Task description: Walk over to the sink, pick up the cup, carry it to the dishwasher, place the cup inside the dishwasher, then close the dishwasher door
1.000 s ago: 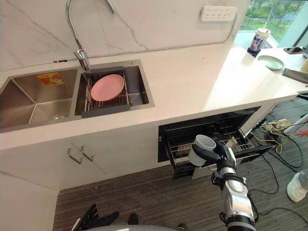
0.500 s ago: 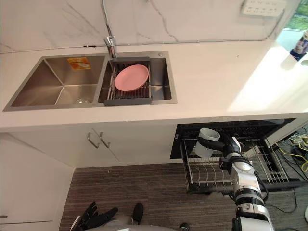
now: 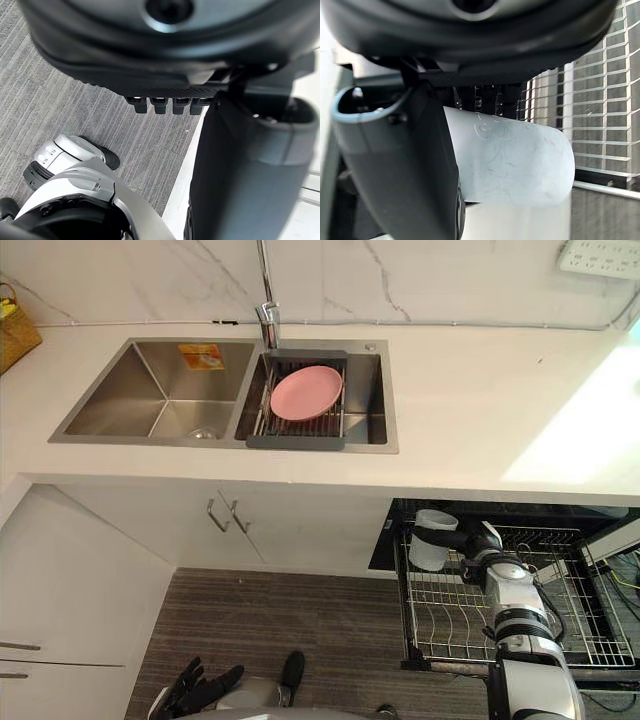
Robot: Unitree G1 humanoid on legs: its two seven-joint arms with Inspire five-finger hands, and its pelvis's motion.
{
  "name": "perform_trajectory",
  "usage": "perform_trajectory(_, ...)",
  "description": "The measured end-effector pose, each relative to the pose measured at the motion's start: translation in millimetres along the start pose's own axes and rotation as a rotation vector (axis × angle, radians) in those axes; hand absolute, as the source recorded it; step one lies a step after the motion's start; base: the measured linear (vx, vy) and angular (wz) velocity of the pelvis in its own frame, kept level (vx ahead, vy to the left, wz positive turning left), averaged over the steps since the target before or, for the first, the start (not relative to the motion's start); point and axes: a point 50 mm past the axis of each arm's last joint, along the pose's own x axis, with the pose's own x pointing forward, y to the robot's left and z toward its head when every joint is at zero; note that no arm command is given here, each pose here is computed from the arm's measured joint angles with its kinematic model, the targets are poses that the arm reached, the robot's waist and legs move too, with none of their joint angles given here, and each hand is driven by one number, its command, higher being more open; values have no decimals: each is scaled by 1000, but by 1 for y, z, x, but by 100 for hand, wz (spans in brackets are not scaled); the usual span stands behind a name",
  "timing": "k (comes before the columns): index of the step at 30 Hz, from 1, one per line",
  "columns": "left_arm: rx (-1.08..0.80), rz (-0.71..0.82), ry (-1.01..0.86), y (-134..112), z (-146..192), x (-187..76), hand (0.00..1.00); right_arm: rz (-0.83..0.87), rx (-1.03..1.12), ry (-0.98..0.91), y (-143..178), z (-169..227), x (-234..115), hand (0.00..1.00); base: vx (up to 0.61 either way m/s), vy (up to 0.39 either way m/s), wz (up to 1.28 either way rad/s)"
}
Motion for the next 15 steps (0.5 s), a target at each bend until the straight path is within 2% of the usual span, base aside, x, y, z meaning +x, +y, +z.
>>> perform_trajectory(15, -5, -31, -32, -4, 14, 8, 100, -38, -67, 105, -12, -16, 0, 0, -3, 0, 0)
